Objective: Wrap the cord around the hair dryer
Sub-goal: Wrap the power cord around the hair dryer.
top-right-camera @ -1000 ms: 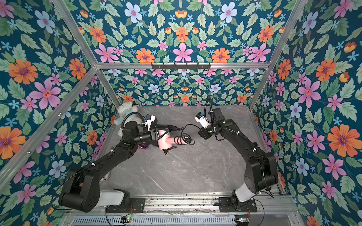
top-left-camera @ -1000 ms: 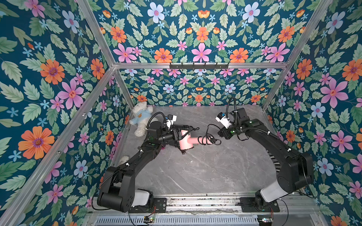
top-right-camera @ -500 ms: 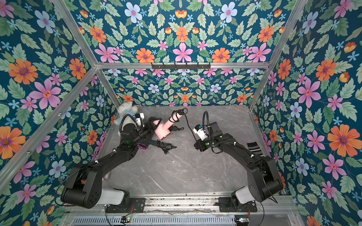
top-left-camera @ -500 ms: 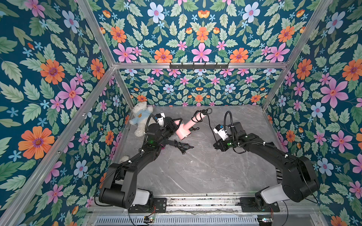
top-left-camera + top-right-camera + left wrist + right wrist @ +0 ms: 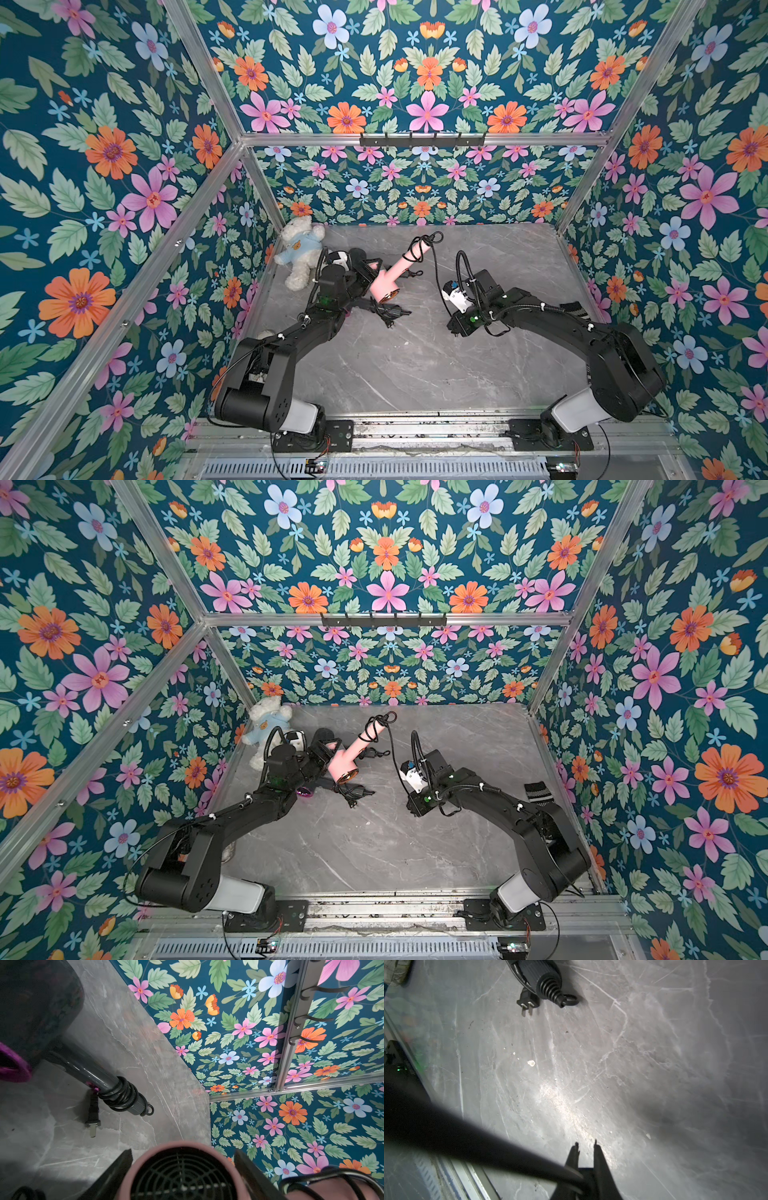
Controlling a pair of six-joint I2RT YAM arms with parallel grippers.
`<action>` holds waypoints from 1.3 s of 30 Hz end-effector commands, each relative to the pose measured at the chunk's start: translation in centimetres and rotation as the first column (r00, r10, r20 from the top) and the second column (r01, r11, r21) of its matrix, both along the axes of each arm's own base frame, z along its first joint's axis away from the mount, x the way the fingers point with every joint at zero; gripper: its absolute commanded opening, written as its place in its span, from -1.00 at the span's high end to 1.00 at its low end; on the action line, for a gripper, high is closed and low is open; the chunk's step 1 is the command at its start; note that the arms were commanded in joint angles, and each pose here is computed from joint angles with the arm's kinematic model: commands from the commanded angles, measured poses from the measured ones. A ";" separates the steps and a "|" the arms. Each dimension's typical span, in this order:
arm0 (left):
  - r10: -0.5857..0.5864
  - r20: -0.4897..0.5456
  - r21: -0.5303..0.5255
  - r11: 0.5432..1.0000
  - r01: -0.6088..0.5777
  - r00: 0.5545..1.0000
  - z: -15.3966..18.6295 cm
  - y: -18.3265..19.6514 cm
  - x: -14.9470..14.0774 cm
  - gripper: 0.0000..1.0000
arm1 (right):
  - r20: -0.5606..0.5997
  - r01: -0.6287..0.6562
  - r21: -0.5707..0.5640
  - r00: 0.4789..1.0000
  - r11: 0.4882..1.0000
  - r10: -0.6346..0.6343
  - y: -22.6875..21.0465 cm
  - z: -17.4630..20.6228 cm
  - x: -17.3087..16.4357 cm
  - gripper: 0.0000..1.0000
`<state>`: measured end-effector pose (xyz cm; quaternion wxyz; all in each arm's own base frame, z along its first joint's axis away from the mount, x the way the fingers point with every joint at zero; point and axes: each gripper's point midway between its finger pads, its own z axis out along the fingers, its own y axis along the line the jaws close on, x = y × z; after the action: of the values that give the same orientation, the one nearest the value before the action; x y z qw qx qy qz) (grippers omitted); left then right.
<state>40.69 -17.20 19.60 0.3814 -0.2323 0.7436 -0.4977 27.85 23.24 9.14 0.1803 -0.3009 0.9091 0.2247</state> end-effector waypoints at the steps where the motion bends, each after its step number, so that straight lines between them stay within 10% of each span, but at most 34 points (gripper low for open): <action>1: -0.133 0.086 -0.080 0.987 0.140 0.987 3.4 -2.2 -0.2 1.00 | -0.024 0.114 -0.032 0.993 0.993 -0.115 -2.3 0.0 1.7 1.00; 6: -0.413 0.257 -0.269 0.838 0.475 0.874 6.6 -6.4 -3.7 1.00 | -0.107 0.214 -0.044 0.970 0.976 -0.217 -3.8 -1.1 5.4 1.00; 12: -0.448 0.367 -0.386 0.724 0.571 0.816 8.5 -6.5 -5.7 1.00 | -0.190 0.223 -0.090 0.953 0.971 -0.237 -3.8 -2.9 6.7 1.00; 20: -0.392 0.238 -0.269 0.853 0.448 0.889 6.6 -6.2 -3.1 1.00 | -0.201 0.221 -0.164 0.947 0.961 -0.252 -5.7 -4.4 4.2 1.00; 23: -0.211 0.037 -0.044 0.976 0.213 0.977 2.5 -3.3 -0.6 1.00 | -0.204 0.229 -0.152 0.945 0.962 -0.257 -5.9 -4.2 2.9 1.00; 26: 0.079 -0.025 0.174 0.982 -0.074 0.997 1.1 2.0 0.7 1.00 | -0.203 0.211 -0.187 0.947 0.959 -0.248 -6.2 -4.5 1.6 1.00; 33: 0.419 0.013 0.396 0.832 -0.389 0.908 0.6 9.3 0.3 1.00 | -0.165 0.137 -0.248 0.969 0.959 -0.181 -5.8 -2.8 -1.1 1.00; 39: 0.527 0.118 0.663 0.589 -0.462 0.842 0.4 12.2 -1.4 1.00 | -0.043 0.067 -0.215 0.996 0.974 -0.078 -4.1 2.0 -1.8 1.00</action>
<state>39.83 -8.94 19.05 0.4764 -0.2863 0.8082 -0.1944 26.95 19.90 9.90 0.1294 -0.2592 0.9450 0.1516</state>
